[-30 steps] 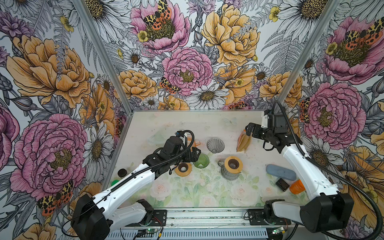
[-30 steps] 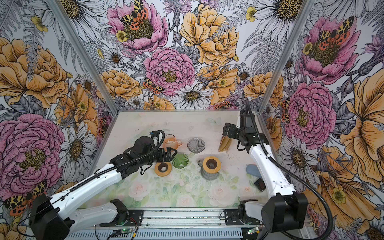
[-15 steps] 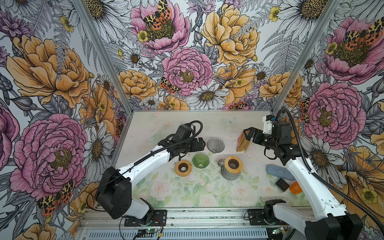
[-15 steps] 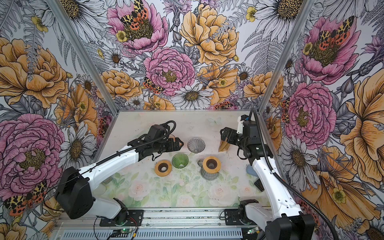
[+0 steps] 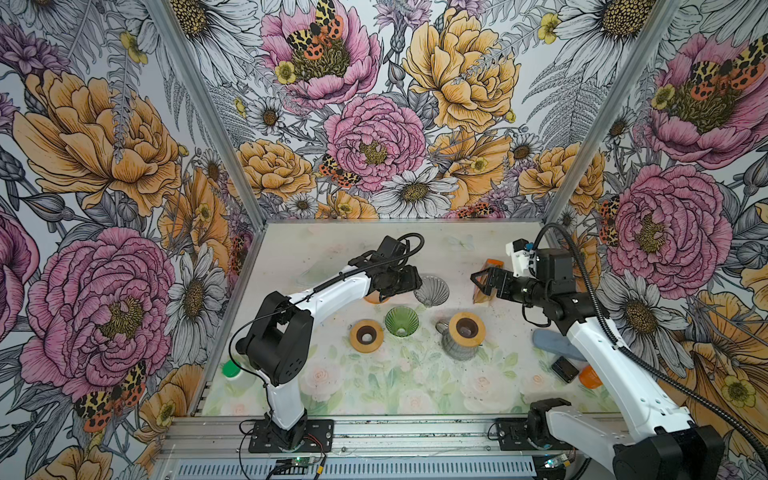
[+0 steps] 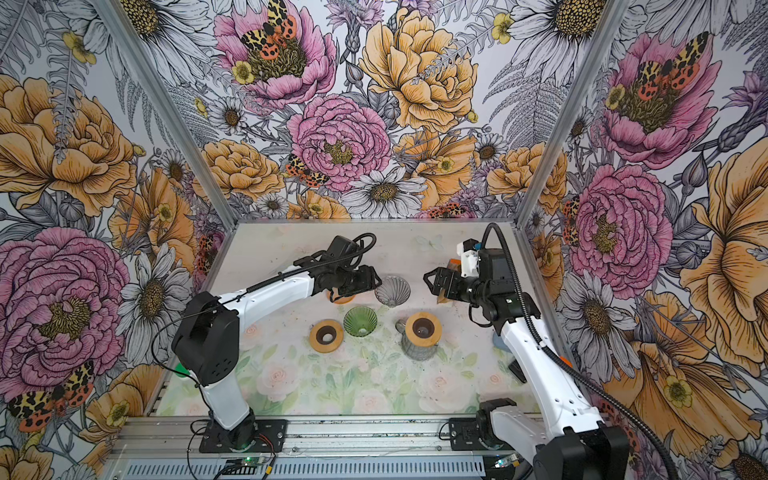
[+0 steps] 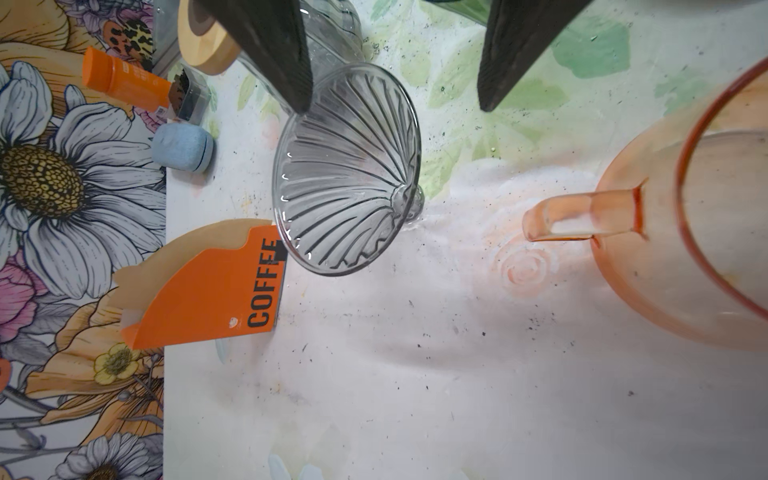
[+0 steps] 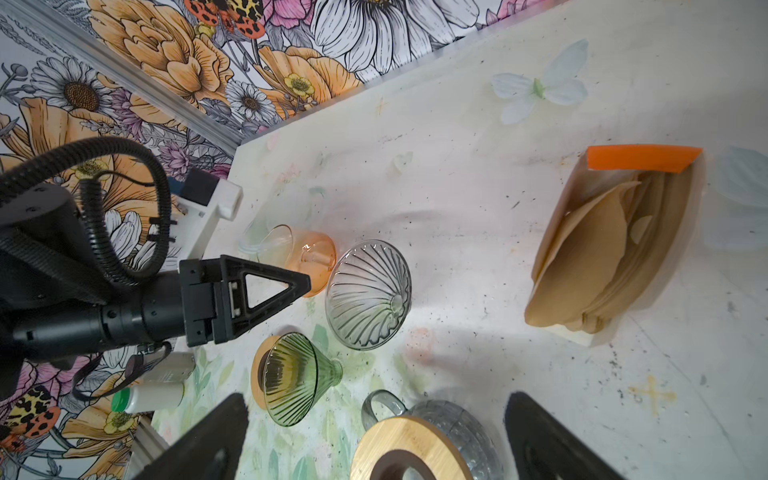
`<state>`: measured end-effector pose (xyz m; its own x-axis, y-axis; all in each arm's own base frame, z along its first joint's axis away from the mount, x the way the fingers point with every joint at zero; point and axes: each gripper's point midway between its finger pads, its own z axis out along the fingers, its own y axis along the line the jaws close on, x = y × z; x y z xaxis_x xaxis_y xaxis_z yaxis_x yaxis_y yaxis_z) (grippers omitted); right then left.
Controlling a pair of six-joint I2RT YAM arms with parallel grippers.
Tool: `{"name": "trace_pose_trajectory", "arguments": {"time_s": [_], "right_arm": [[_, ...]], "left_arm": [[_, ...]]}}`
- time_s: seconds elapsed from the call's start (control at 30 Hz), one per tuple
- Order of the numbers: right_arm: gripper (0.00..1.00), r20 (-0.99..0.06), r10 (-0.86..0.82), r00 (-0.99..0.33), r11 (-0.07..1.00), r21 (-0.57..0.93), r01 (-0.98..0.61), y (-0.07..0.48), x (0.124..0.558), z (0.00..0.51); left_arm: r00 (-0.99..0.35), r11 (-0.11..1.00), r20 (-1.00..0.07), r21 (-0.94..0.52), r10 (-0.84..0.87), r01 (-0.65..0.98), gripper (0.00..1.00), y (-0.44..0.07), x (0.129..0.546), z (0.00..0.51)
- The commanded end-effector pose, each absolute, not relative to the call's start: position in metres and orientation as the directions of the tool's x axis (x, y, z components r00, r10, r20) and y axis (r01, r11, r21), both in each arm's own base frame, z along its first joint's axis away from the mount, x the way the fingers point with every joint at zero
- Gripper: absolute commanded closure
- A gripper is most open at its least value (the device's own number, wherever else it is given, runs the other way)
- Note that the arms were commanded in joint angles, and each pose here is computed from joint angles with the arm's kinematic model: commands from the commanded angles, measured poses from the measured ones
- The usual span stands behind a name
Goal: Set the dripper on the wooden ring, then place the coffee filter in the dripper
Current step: 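Grasp the clear ribbed dripper with the left gripper while the right moves toward it, then lift the clear dripper with the left gripper and carry it over the bamboo ring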
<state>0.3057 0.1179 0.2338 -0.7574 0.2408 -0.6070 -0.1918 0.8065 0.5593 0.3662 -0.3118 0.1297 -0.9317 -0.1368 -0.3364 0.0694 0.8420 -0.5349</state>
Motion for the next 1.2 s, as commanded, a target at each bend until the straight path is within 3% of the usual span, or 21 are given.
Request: {"name": "trace_pose_trajectory", "arguments": {"time_s": [0.0,1.17], "right_arm": [[0.02,-0.613,0.21,-0.762,0.78,0.575,-0.248,0.127,0.297,0.238],[0.0,-0.582,0.192,-0.79,0.757,0.6,-0.259,0.133,0.282,0.235]], "left_arm": [[-0.949,0.828,-0.289,-0.558,-0.125,0.06,0.39,-0.318,0.367,0.126],[-0.973,0.809,-0.213,-0.585,-0.087,0.055,0.79,-0.339,0.383,0.103]]}}
